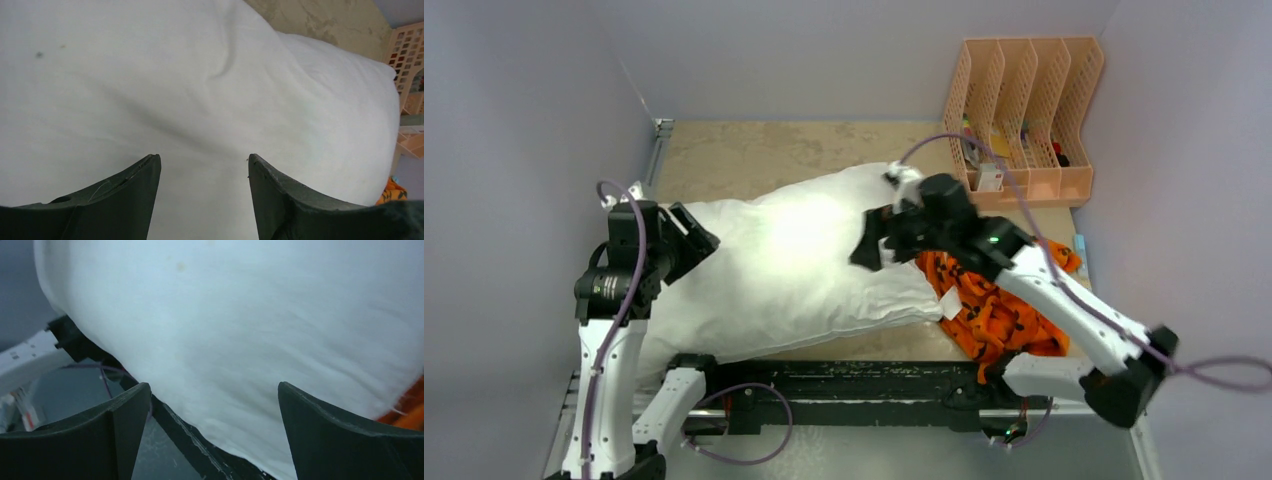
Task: Remove the pillowcase from the pillow
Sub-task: Move the pillow to the center of the board.
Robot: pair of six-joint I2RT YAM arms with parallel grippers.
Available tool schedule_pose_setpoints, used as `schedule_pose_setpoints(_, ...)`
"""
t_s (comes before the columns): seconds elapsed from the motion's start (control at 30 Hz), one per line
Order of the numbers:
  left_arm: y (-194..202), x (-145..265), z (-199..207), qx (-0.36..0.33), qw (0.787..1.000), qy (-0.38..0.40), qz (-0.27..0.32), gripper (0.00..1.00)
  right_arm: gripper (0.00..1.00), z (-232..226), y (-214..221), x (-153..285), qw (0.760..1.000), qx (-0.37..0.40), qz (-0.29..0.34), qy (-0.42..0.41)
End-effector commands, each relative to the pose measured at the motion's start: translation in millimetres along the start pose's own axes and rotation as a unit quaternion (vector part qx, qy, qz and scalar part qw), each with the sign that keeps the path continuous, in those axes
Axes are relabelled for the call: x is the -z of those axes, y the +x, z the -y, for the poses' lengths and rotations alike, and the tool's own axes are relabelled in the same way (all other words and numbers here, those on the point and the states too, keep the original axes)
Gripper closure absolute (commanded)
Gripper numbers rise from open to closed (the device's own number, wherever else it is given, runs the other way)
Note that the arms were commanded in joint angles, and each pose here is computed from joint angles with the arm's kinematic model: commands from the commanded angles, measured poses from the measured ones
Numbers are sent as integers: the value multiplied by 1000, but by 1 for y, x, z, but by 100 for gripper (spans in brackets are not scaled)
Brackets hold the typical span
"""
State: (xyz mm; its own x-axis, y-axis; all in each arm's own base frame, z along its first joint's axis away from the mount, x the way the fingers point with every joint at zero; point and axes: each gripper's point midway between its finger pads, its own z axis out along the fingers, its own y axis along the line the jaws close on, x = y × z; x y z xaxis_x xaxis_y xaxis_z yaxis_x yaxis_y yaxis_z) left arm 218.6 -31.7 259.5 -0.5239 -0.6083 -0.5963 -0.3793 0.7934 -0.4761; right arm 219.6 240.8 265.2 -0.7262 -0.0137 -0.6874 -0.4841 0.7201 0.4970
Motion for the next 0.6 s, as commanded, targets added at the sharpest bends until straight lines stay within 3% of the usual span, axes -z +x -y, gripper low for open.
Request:
schedule_pose_setpoints(0.0,2,31,-48,-2,994,-104,36,36,1,-51,7,-50,991,133,-4,13)
schedule_pose_setpoints(0.1,-1,44,-76,5,983,-174,61,36,1,-17,36,-99,970,197,-41,138)
schedule_pose_setpoints(0.2,-9,49,-80,5,979,-184,86,36,1,83,64,-124,935,113,-107,319)
schedule_pose_setpoints(0.27,-5,39,-75,-4,983,-166,75,36,1,121,70,-122,914,52,-134,379)
schedule_pose_setpoints(0.37,29,-7,-89,-39,983,-181,-6,37,1,139,52,-115,924,-29,-72,374)
schedule_pose_setpoints(0.43,55,-45,-96,-47,977,-193,-75,50,1,148,36,-104,933,-74,-27,352)
schedule_pose_setpoints(0.5,49,-70,-79,-36,984,-159,-70,56,1,144,20,-100,951,-84,-9,299)
schedule_pose_setpoints(0.57,22,-91,-51,-16,994,-108,-21,55,1,131,11,-102,964,-70,-15,255)
